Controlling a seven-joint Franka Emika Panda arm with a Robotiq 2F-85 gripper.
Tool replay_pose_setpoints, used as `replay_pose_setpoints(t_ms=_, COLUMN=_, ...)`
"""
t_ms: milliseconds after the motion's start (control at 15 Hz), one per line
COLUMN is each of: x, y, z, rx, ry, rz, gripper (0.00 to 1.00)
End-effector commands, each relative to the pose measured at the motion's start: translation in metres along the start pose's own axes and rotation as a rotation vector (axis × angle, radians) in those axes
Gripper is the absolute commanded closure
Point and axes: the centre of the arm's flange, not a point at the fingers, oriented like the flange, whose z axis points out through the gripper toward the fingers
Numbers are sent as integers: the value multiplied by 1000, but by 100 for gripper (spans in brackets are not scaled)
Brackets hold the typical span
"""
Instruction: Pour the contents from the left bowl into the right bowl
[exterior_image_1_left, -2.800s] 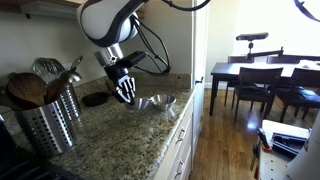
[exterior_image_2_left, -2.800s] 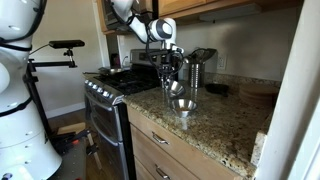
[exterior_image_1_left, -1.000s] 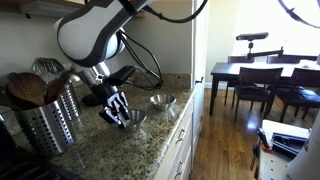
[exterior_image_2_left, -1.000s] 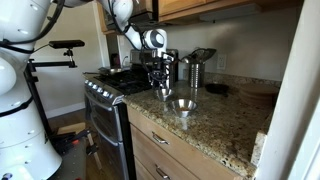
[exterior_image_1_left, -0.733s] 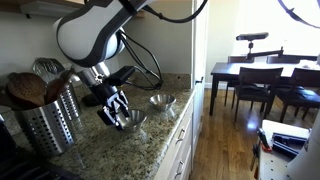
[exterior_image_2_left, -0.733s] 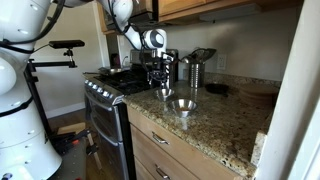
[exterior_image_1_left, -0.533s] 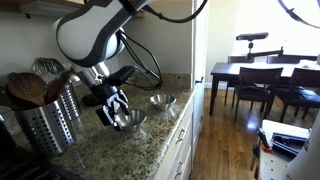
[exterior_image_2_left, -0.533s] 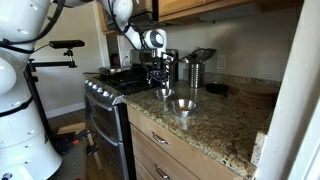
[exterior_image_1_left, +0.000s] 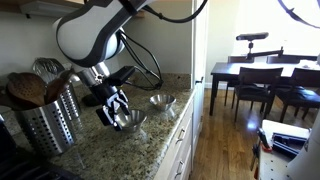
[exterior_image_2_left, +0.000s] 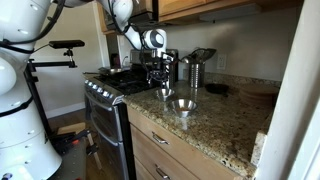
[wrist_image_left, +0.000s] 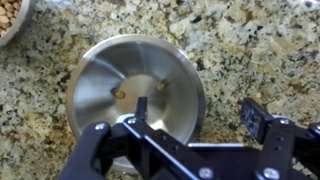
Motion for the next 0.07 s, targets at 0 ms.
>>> replay_pose_setpoints(t_ms=0, x=0, y=0, z=0, rx=0, ry=0, rz=0, gripper=5)
